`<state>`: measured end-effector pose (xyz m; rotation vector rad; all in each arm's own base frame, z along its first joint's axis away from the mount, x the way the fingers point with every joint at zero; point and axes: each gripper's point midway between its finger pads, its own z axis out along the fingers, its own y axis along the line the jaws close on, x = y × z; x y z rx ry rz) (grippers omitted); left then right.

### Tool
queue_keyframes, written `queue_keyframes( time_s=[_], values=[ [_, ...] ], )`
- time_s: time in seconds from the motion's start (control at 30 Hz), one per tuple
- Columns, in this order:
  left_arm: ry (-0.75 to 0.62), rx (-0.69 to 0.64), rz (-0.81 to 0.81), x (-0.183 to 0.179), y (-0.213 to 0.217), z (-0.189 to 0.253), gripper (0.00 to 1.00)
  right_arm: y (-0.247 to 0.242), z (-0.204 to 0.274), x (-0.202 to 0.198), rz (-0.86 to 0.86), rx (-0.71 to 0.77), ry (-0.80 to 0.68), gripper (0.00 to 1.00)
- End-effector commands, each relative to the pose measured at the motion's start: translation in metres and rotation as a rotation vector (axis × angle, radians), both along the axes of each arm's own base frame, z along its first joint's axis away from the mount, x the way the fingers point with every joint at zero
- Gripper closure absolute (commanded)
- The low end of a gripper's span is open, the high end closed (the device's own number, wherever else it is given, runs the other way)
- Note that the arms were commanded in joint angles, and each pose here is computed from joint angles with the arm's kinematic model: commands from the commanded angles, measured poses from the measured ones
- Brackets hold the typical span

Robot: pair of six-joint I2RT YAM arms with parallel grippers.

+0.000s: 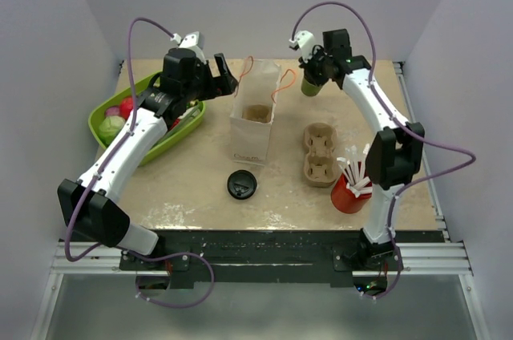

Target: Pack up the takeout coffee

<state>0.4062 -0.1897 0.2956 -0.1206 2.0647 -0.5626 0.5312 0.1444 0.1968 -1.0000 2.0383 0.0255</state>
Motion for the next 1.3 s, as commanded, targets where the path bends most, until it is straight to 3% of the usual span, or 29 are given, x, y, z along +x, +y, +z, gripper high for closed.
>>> queue_keyframes(
  time_s=[0.0, 0.27, 0.4, 0.53, 0.83, 1.07, 1.27],
  values=[
    [-0.062, -0.027, -0.034, 0.006, -0.004, 0.015, 0.0, 0.001, 0.1, -0.011, -0.035, 0.108, -0.234, 1.0],
    [-0.083, -0.014, 0.003, 0.012, 0.003, 0.021, 0.0, 0.014, 0.203, -0.071, 0.061, 0.247, -0.409, 1.0],
    [-0.137, 0.062, 0.209, 0.014, 0.049, 0.04, 0.0, 0.04, 0.244, -0.11, 0.152, 0.24, -0.492, 1.0],
    [-0.174, 0.039, 0.252, 0.005, 0.066, 0.052, 0.0, 0.082, 0.274, -0.152, 0.271, 0.313, -0.462, 1.0],
    [-0.174, 0.022, 0.259, -0.008, 0.074, 0.053, 0.0, 0.14, 0.246, -0.189, 0.346, 0.262, -0.304, 1.0],
    [-0.173, 0.042, 0.311, -0.017, 0.087, 0.049, 0.0, 0.153, 0.207, -0.189, 0.262, 0.144, -0.176, 1.0],
    [-0.165, 0.053, 0.32, -0.02, 0.09, 0.043, 0.0, 0.163, 0.184, -0.198, 0.318, 0.087, -0.112, 1.0]
  ],
)
